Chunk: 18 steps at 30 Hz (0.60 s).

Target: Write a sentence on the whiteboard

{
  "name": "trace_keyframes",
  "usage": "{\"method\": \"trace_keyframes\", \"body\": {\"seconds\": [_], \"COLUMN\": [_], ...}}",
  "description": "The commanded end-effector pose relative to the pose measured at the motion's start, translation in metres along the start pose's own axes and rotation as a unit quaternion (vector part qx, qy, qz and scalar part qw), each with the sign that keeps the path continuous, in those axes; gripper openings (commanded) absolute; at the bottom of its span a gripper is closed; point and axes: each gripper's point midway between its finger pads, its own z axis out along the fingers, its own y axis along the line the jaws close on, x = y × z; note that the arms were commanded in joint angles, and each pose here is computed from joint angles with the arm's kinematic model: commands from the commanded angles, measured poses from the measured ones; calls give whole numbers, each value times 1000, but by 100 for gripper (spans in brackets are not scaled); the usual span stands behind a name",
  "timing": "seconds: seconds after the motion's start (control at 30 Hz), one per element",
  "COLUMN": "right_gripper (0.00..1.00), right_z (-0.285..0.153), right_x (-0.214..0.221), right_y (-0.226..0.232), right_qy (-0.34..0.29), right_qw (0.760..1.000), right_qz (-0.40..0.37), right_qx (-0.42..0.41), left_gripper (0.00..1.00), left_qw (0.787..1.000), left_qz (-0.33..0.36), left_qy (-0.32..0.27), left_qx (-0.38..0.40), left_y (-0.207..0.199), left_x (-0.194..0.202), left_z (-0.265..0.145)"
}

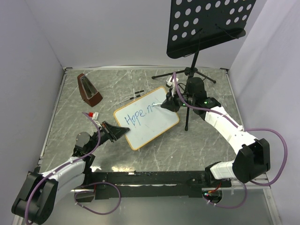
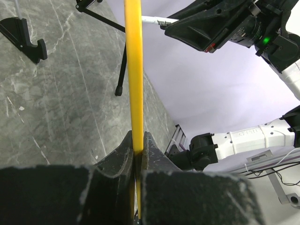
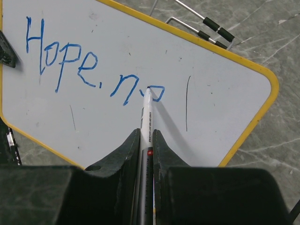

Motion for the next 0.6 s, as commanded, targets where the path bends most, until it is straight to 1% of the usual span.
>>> {"method": "trace_keyframes", "body": {"seconds": [0.0,0.23,0.57], "right_gripper": [0,0,0], "right_z": [-3,-7,-11], "right_x": [-1,14,9], "right_y": [9,15,2], "right_qy": [0,14,9], "right_qw": [1000,1000,1000], "right_qz": [-12,-7,-12], "right_qx": [-19,-22,15], "left_gripper": [1,1,1], "left_qw": [995,995,995], "left_qz": [49,50,51], "left_qy": [-45,-50,-47], "left_qx": [74,72,73], "left_y": [-37,-38,-38], "left_x": [-21,-22,-21], "left_z": [-2,-3,-4]}}
